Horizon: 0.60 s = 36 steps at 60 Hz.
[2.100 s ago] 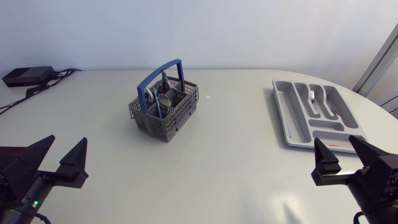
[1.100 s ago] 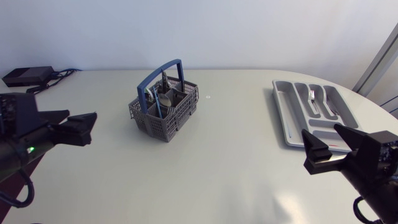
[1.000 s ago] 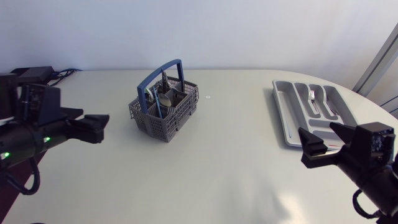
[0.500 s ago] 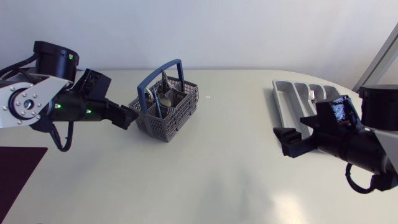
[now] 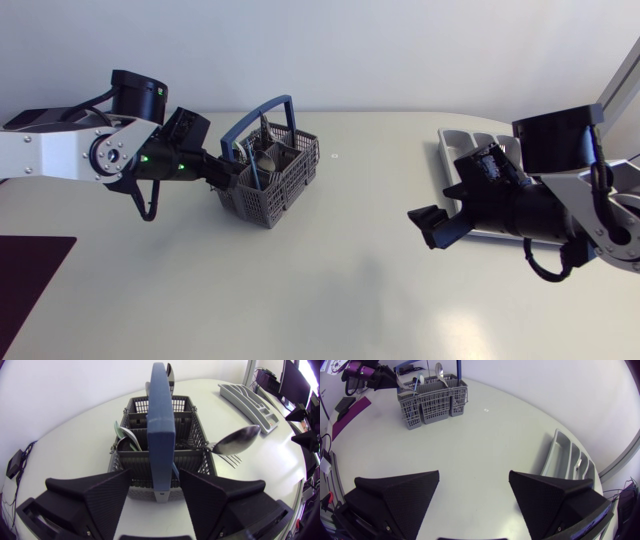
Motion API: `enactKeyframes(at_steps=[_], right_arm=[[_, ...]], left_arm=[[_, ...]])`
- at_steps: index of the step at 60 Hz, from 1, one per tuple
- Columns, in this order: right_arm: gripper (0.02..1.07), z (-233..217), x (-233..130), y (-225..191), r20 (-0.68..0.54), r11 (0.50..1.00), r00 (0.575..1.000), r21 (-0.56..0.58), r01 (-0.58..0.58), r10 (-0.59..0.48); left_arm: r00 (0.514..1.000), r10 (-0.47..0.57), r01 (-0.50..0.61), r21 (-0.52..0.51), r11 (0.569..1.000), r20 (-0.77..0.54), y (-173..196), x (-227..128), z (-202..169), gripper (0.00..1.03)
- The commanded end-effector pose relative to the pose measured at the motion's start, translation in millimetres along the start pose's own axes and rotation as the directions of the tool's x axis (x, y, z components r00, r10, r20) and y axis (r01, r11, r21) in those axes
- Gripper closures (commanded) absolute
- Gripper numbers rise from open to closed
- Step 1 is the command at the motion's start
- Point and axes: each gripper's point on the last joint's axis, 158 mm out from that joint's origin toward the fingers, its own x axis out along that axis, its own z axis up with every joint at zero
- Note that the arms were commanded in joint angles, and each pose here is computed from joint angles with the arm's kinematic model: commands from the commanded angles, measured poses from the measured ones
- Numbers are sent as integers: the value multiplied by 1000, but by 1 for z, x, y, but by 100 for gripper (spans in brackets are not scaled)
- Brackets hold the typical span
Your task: Sort the cutlery from the basket into the organizer compartments.
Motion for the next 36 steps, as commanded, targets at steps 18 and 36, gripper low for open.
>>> enactKeyframes(at_steps=[18, 36], right_arm=[[7, 19, 17, 15, -8, 998, 999, -36, -45, 44], [7, 30, 19, 20, -3, 997, 999, -56, -47, 47]], left_arm=[[999, -41, 41, 13, 999, -1, -5, 10, 8, 100], [994, -96, 97, 23, 995, -56, -22, -37, -33, 100]])
